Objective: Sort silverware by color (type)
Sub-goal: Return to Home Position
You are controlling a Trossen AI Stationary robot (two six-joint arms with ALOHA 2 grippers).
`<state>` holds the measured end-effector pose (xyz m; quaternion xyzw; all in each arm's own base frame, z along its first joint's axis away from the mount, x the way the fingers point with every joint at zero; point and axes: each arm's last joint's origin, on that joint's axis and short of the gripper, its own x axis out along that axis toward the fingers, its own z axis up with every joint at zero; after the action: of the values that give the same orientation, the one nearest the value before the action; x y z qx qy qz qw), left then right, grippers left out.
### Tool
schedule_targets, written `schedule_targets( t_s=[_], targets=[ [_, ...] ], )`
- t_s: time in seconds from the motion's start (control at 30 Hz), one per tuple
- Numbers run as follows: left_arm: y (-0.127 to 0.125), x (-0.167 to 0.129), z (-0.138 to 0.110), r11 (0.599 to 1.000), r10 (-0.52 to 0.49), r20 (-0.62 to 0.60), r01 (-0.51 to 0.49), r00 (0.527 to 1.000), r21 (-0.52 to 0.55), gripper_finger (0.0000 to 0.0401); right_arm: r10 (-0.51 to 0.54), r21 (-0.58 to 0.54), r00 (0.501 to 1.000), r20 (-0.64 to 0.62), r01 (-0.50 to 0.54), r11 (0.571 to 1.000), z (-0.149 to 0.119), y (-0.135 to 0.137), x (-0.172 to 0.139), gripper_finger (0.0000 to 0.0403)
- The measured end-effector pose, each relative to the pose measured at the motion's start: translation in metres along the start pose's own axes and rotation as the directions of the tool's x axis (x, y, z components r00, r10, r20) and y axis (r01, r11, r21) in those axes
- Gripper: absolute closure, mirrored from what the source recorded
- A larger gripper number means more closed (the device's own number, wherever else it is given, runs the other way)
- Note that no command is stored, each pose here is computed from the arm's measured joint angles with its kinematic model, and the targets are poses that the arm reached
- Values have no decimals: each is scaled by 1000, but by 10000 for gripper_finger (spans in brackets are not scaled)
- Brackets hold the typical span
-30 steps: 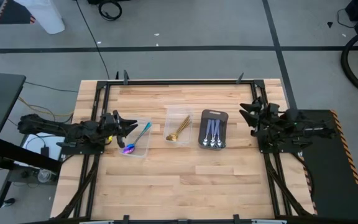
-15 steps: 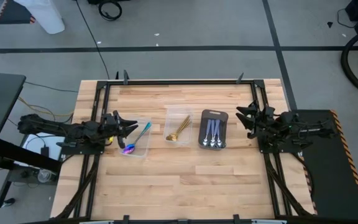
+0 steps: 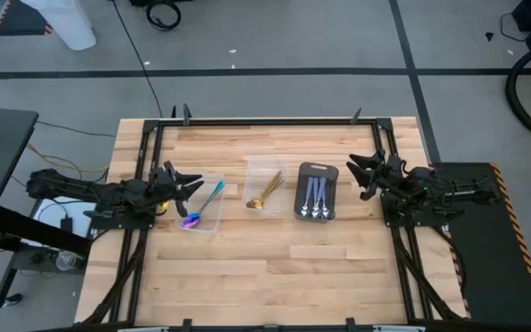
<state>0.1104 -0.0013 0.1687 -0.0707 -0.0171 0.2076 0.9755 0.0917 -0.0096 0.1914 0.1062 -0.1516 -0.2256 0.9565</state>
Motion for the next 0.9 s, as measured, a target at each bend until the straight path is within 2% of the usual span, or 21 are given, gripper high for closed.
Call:
schedule_targets(
  t_s=[0.9],
  targets=[
    [0,0,0,1000,0,-1,0,1000,25,296,6,-6,1000,0,-6,1000,0,0,0,235]
  ],
)
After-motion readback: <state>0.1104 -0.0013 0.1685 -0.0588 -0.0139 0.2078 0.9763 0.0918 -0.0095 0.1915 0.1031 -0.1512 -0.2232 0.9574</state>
